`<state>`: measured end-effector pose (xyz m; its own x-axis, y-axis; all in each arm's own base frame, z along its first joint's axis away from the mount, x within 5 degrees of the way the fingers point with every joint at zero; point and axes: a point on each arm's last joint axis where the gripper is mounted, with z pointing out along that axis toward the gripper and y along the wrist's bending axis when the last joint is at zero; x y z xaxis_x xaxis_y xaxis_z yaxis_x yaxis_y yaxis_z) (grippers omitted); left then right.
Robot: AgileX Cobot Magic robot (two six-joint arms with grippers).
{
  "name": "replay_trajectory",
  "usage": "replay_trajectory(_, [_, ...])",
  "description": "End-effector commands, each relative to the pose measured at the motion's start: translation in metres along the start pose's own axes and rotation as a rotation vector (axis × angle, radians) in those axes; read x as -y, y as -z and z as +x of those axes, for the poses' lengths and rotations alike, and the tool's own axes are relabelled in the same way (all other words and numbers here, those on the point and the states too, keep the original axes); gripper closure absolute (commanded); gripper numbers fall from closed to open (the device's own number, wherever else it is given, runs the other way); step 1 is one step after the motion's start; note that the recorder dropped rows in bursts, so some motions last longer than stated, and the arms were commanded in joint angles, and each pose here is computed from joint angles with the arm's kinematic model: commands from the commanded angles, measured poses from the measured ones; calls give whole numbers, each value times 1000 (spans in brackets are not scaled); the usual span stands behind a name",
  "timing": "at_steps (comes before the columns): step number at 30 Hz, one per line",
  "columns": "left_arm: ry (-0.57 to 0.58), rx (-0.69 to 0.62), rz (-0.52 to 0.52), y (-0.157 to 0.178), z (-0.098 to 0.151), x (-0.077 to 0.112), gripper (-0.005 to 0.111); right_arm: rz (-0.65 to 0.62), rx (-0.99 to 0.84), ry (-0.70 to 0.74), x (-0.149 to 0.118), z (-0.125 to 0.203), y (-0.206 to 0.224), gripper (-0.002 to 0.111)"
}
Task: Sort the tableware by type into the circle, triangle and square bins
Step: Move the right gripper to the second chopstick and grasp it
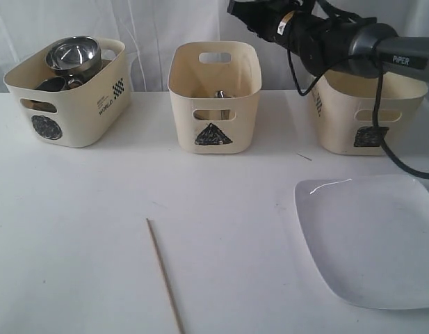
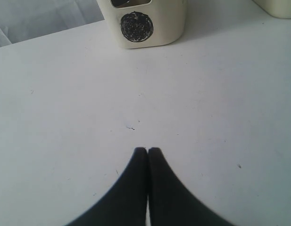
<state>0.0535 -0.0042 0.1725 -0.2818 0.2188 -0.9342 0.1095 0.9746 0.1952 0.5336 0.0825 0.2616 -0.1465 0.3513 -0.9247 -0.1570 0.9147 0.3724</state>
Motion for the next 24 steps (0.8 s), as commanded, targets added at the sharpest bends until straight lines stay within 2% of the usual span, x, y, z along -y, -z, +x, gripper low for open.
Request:
replay_trajectory(1, [10, 5, -2, 0, 1, 0, 107, 14, -36, 24, -11, -7, 4, 76])
replay_trajectory(7, [10, 5, -2, 0, 1, 0, 107, 89, -180, 164, -19, -12, 26, 76])
replay_trajectory(13, [10, 5, -2, 0, 1, 0, 107, 141, -405, 348, -29, -2, 68, 76])
replay_trajectory(19, [10, 5, -2, 0, 1, 0, 107, 139, -609, 405, -74, -4, 134, 76])
replay_trajectory(24, [10, 5, -2, 0, 1, 0, 107, 62, -793, 408, -131, 26, 181, 76])
